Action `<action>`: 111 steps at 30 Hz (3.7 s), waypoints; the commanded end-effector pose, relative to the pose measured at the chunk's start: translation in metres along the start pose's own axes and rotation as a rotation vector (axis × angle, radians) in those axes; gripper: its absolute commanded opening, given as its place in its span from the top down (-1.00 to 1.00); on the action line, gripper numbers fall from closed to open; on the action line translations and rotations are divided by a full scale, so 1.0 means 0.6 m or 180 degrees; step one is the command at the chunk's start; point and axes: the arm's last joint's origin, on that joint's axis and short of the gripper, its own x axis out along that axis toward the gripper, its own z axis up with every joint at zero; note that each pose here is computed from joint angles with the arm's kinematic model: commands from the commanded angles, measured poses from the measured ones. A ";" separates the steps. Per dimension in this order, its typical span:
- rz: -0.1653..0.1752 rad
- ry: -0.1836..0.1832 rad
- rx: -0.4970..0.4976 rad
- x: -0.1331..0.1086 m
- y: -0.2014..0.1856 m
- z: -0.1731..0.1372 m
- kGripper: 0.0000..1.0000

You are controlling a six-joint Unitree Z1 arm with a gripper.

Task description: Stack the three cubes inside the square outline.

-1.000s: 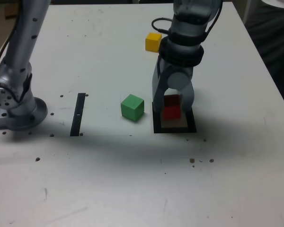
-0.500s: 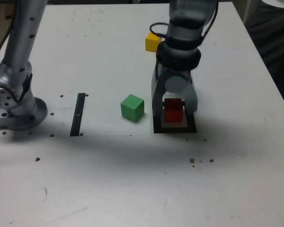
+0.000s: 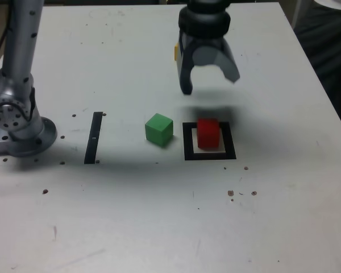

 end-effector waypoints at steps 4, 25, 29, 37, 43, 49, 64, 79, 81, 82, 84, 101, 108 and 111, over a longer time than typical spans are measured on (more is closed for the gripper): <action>-0.0004 -0.0022 0.0033 -0.006 0.068 0.002 -0.99; -0.0100 0.0101 0.0053 0.021 0.320 -0.020 -0.99; -0.0102 0.0119 0.0188 0.028 0.345 -0.024 -0.99; -0.0031 0.0183 0.0910 0.028 0.364 -0.030 -0.99; -0.0015 0.0343 0.1204 0.036 0.366 -0.031 -0.98; -0.0018 0.0424 0.1257 0.050 0.365 -0.026 -0.98; -0.0060 0.0554 0.1264 0.101 0.346 0.019 -0.82; -0.0048 0.0541 0.1169 0.117 0.341 0.034 0.34; -0.0053 0.0538 0.1170 0.117 0.340 0.034 0.34; -0.0054 0.0536 0.1170 0.117 0.340 0.034 0.34; -0.0054 0.0532 0.1171 0.117 0.340 0.034 0.34; -0.0007 0.0490 0.1166 0.101 0.334 0.031 0.34; 0.0108 0.0388 0.1153 0.055 0.306 0.026 0.34; 0.0108 0.0367 0.1148 0.035 0.282 0.022 0.34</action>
